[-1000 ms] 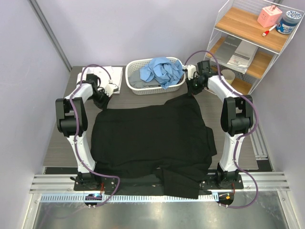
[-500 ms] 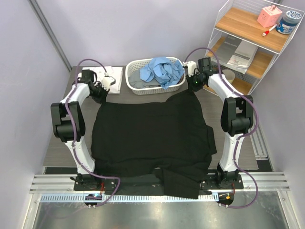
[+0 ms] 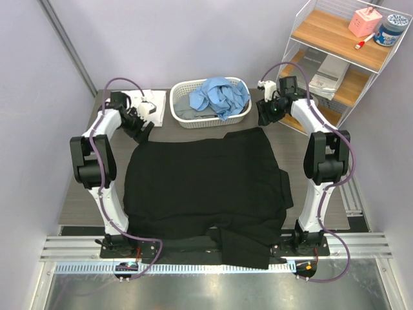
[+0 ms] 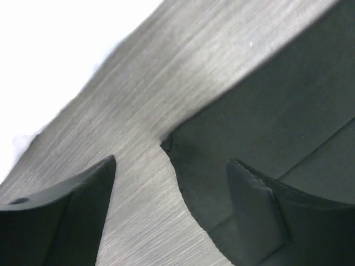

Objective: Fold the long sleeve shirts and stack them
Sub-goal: Flatten the shirt out, then fold the shirt

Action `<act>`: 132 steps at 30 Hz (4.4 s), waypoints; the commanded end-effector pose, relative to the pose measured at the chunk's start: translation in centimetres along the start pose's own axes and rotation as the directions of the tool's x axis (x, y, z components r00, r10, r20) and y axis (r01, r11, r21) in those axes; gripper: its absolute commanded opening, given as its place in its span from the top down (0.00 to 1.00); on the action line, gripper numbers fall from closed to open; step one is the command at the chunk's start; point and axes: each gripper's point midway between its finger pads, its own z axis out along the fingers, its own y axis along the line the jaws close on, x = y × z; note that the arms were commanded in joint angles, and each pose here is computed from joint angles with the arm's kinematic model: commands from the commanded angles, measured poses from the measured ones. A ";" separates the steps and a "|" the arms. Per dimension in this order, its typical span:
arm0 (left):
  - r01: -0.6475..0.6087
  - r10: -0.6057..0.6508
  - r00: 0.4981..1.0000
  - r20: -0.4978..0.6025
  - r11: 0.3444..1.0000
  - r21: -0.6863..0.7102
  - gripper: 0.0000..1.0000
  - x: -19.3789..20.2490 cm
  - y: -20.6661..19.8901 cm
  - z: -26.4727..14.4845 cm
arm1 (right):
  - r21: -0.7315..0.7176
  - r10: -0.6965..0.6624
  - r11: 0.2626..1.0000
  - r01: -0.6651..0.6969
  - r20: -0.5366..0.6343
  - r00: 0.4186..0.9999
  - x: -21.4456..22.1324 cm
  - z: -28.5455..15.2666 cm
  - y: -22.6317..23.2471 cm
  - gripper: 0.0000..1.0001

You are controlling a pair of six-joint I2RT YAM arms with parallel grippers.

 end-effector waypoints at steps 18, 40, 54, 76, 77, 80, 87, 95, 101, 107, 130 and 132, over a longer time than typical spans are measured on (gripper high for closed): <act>0.029 -0.017 0.995 -0.103 0.992 0.120 0.44 1.9 0.3 3.5 | -0.104 0.100 0.988 -0.111 -0.102 0.990 3.4 4.7 0.7 0.84; -0.010 0.018 0.998 -0.057 0.990 0.142 1.00 0.3 -0.5 4.4 | -0.092 0.078 0.992 -0.083 -0.055 0.995 1.4 4.8 -0.1 0.99; -0.031 0.030 0.999 0.016 0.996 0.083 1.00 -2.4 1.4 2.9 | -0.025 0.034 0.999 -0.033 0.013 0.999 -2.1 3.5 -2.0 0.99; -0.165 0.157 0.981 0.115 0.984 0.068 1.00 -1.5 -4.0 -5.9 | -0.136 -0.045 0.989 0.052 0.054 0.998 -0.1 -7.2 4.6 0.99; -0.165 0.156 0.982 0.105 0.983 0.081 1.00 -0.6 -4.8 -5.8 | -0.140 -0.051 0.988 0.058 0.050 0.997 0.3 -7.6 4.9 0.99; -0.213 0.204 0.973 0.112 0.975 0.071 1.00 0.2 -6.2 -7.4 | -0.165 -0.063 0.984 0.066 0.023 0.998 2.5 -8.9 6.4 0.99; -0.291 0.287 0.955 0.082 0.955 0.055 1.00 4.6 -9.3 -8.2 | -0.205 -0.116 0.974 0.098 -0.074 0.991 9.2 -9.5 8.7 0.99; -0.385 0.390 0.920 -0.037 0.917 0.104 0.86 10.3 -11.2 -6.4 | -0.238 -0.176 0.963 0.126 -0.202 0.964 15.4 -8.8 9.3 0.79; -0.330 0.334 0.943 -0.014 0.936 0.120 0.55 8.9 -11.4 -7.8 | -0.242 -0.127 0.966 0.090 -0.143 0.982 11.8 -10.3 9.6 0.37; -0.154 0.148 0.986 0.076 0.986 0.071 0.48 4.7 -9.9 -8.1 | -0.221 0.042 0.974 -0.042 -0.001 0.999 3.6 -9.6 9.6 0.31; -0.042 0.041 0.999 0.005 0.995 0.089 0.32 5.2 -9.7 -3.9 | -0.089 -0.385 0.922 0.377 -0.117 0.915 -0.2 5.4 18.4 0.36; -0.026 0.028 0.999 -0.024 0.996 0.083 0.36 5.7 -9.5 -3.2 | -0.065 -0.388 0.921 0.383 -0.127 0.913 -0.1 5.9 18.0 0.45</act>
